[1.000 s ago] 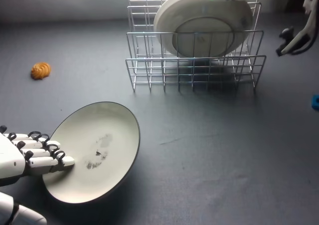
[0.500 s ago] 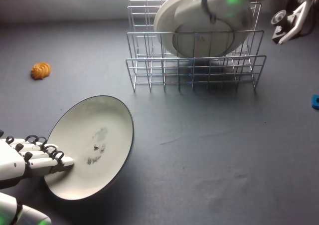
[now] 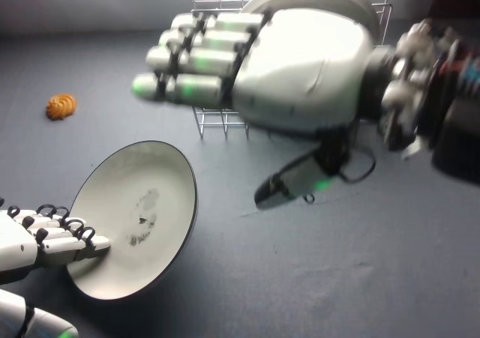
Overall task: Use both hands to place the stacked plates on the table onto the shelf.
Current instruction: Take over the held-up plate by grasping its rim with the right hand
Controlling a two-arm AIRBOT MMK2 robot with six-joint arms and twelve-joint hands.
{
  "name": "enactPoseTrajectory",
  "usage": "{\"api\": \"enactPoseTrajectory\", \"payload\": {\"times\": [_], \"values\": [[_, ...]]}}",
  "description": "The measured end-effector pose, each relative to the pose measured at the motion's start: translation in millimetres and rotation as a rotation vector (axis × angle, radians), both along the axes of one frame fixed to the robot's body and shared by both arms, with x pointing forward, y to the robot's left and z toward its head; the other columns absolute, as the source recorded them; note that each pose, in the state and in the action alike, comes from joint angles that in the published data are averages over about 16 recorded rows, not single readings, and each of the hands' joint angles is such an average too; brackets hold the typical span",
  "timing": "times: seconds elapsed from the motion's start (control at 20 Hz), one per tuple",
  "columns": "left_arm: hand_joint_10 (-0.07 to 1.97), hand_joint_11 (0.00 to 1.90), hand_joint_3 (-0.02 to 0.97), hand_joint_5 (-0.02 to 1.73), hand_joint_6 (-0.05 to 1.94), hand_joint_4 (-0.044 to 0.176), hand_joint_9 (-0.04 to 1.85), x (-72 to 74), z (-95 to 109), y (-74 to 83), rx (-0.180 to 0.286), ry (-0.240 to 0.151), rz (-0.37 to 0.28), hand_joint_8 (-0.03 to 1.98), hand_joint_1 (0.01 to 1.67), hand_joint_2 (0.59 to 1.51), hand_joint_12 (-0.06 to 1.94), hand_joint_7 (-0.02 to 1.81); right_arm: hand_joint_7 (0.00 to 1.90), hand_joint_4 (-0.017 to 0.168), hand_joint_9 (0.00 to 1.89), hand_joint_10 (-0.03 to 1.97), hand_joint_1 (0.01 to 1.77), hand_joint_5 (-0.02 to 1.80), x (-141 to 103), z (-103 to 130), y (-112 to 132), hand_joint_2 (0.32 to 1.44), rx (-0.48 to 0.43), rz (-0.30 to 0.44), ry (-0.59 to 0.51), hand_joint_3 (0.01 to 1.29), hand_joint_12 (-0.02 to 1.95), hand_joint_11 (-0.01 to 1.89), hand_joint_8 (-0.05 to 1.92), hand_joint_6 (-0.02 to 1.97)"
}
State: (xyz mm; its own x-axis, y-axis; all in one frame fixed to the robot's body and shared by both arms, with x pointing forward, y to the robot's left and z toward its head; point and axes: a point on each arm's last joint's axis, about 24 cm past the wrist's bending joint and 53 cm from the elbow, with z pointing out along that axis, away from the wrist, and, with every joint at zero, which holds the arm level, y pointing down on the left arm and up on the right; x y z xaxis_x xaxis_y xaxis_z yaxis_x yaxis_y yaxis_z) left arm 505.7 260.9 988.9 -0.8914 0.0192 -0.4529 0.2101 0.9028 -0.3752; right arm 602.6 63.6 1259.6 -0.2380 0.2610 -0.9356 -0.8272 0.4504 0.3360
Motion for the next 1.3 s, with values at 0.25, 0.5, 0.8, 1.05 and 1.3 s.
{"api": "enactPoseTrajectory", "payload": {"times": [0.25, 0.5, 0.8, 1.05, 1.3], "values": [[-0.05, 0.04, 0.009, 0.00, -0.04, -0.004, -0.02, 0.0, 0, 0.2, 0.000, 0.001, 0.005, -0.01, 0.02, 1.121, 0.04, 0.02, 0.01, 0.030, 0.02, 0.01, 1.05, 0.03, -14, -34, 33, 0.79, -0.111, 0.062, -0.070, 0.01, -0.02, 0.02, 0.01, 0.01], [-0.05, 0.04, 0.009, 0.00, -0.04, -0.005, -0.02, -0.1, 0, 0.4, -0.001, 0.003, 0.009, -0.01, 0.02, 1.118, 0.04, 0.02, 0.01, 0.022, 0.02, 0.01, 1.14, 0.03, -15, -57, 60, 0.80, -0.174, 0.091, -0.114, 0.01, -0.02, 0.02, 0.01, 0.01], [-0.05, 0.04, 0.008, 0.00, -0.04, -0.006, -0.02, -0.2, -1, 0.8, -0.002, 0.005, 0.015, -0.01, 0.02, 1.120, 0.04, 0.02, 0.02, 0.018, 0.02, 0.01, 1.22, 0.06, -11, -75, 84, 0.83, -0.214, 0.106, -0.129, 0.01, -0.02, 0.02, 0.01, 0.01], [-0.05, 0.04, 0.008, 0.00, -0.04, -0.006, -0.02, -0.3, -1, 1.3, -0.003, 0.007, 0.022, -0.01, 0.02, 1.120, 0.04, 0.02, 0.08, 0.011, 0.05, 0.01, 1.25, 0.16, -12, -82, 97, 0.87, -0.220, 0.117, -0.130, 0.01, 0.08, 0.02, 0.01, 0.01], [-0.05, 0.04, 0.008, 0.01, -0.04, -0.007, -0.02, -0.3, -1, 2.1, -0.007, 0.011, 0.032, -0.01, 0.02, 1.118, 0.04, 0.03, 0.27, 0.004, 0.20, 0.04, 1.27, 0.36, -14, -87, 107, 0.91, -0.221, 0.128, -0.130, 0.01, 0.46, 0.03, 0.02, 0.03]]}}
